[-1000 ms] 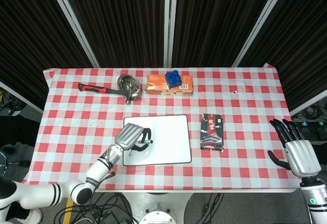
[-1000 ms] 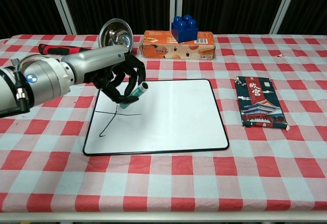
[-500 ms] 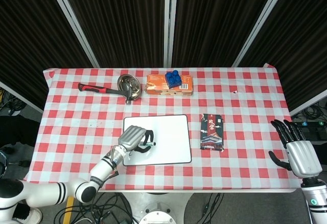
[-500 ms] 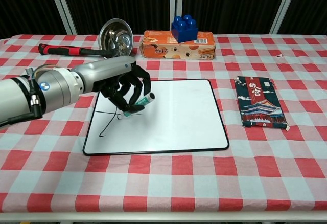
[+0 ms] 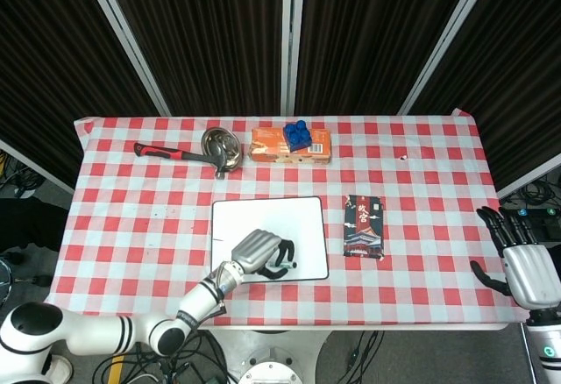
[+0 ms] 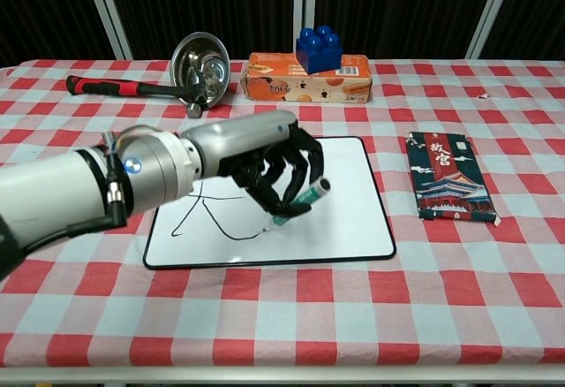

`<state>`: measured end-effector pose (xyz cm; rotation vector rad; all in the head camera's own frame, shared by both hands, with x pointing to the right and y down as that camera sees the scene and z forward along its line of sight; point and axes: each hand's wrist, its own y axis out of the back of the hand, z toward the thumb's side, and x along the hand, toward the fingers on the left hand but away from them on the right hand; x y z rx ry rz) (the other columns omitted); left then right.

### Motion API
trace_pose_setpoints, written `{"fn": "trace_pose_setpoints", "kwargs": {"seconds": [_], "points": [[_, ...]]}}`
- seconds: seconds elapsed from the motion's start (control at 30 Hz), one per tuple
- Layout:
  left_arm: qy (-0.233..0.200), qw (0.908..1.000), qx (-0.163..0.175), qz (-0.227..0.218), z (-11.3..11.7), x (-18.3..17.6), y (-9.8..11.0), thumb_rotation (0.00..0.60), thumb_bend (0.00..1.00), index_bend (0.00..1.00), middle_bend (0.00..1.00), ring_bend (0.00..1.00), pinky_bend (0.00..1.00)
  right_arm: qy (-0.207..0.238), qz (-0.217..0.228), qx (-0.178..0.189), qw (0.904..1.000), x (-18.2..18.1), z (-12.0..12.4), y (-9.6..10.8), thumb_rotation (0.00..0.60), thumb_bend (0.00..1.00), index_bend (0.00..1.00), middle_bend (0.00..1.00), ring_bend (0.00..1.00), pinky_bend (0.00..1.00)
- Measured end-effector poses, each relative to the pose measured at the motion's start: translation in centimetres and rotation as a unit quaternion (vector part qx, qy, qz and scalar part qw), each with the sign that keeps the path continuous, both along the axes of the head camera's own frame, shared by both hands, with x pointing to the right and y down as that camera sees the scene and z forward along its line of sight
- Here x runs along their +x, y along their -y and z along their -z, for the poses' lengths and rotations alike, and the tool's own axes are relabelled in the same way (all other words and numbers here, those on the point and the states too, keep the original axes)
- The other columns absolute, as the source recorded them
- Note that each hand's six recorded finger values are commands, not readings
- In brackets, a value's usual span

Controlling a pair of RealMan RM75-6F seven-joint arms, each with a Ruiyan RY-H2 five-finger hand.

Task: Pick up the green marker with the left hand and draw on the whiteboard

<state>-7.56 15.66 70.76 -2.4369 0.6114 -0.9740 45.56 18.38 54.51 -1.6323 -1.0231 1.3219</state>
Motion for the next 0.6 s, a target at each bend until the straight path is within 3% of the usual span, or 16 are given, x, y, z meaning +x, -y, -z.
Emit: {"fn": "trace_pose_setpoints", "kwargs": {"seconds": [0.13, 0.33, 0.43, 0.6], "points": [[0.019, 0.9979, 0.061, 0.012, 1.8, -2.5, 2.9, 0.600, 0.37, 0.56, 0.62, 0.77, 1.00, 0.003, 0.001, -0.002, 1.0000, -0.1, -0.2, -0.1, 0.600, 0.22, 0.00, 0.07, 0.00, 0.09], [0.115, 0.9834, 0.140, 0.002, 2.7, -8.9, 6.0, 0.600, 0.38, 0.56, 0.62, 0.76, 1.00, 0.008, 0.009, -0.004, 0.9999, -0.6, -0.5, 0.1, 0.600, 0.22, 0.00, 0.07, 0.00, 0.09], [0.171, 0.9686, 0.181, -0.011, 2.2, -11.4, 6.1, 0.600, 0.38, 0.56, 0.61, 0.76, 1.00, 0.010, 0.014, -0.003, 0.9999, -1.0, -0.5, 0.2, 0.600, 0.22, 0.00, 0.07, 0.00, 0.09], [0.279, 0.9269, 0.247, -0.044, 0.9, -15.6, 6.0, 0.600, 0.38, 0.56, 0.61, 0.76, 1.00, 0.010, 0.019, -0.005, 0.9998, -1.4, -0.7, 0.3, 0.600, 0.22, 0.00, 0.07, 0.00, 0.09]]}}
